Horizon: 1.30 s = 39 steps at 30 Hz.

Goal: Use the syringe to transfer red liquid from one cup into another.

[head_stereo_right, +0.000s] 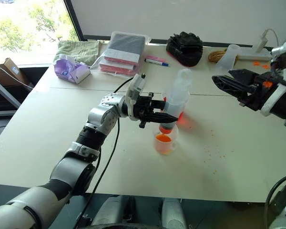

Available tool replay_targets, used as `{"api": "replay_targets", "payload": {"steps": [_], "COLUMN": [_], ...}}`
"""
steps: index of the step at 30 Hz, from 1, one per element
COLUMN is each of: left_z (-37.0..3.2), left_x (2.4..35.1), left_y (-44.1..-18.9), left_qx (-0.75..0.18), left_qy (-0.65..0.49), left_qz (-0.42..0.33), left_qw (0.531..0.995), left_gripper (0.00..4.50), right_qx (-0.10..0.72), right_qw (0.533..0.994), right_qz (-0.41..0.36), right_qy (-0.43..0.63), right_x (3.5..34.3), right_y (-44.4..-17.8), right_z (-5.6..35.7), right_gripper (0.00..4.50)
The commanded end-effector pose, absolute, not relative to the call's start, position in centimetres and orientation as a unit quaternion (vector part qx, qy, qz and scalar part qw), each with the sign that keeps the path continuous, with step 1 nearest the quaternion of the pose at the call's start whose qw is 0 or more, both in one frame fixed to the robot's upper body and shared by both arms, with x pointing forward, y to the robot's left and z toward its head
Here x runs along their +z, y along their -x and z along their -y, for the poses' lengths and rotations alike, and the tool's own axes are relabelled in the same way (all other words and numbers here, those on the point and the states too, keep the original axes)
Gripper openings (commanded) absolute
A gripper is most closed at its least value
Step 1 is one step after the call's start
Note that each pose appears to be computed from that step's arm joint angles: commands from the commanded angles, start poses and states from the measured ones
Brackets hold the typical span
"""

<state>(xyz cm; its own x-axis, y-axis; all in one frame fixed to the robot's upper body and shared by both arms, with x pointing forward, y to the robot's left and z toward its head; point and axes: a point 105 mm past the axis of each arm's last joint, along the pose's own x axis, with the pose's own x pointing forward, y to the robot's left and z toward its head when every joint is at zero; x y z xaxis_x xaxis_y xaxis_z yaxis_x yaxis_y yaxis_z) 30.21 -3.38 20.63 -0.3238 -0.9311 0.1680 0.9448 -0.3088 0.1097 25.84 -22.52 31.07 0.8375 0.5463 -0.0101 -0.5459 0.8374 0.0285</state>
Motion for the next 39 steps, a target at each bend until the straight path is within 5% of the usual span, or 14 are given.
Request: {"api": "replay_targets", "payload": {"steps": [1, 32, 39], "left_z": [3.6, 4.2, 4.0], "left_x": [21.4, 21.0, 20.8], "left_y": [-30.2, -30.3, -30.3], "left_qx": [-0.809, -0.8, -0.797], "left_qy": [0.014, 0.018, 0.018], "left_qz": [0.122, 0.126, 0.125], "left_qw": [0.575, 0.587, 0.591], "left_gripper": [1.44, 1.44, 1.44], "right_qx": [0.352, 0.429, 0.43], "right_qw": [0.936, 0.899, 0.898], "right_qz": [-0.007, -0.033, -0.026], "right_qy": [-0.018, -0.081, -0.086], "right_x": [32.9, 31.3, 31.4], "right_y": [-23.7, -23.2, -23.2], "right_z": [21.0, 14.1, 13.7], "right_gripper": [3.11, 3.11, 0.62]}}
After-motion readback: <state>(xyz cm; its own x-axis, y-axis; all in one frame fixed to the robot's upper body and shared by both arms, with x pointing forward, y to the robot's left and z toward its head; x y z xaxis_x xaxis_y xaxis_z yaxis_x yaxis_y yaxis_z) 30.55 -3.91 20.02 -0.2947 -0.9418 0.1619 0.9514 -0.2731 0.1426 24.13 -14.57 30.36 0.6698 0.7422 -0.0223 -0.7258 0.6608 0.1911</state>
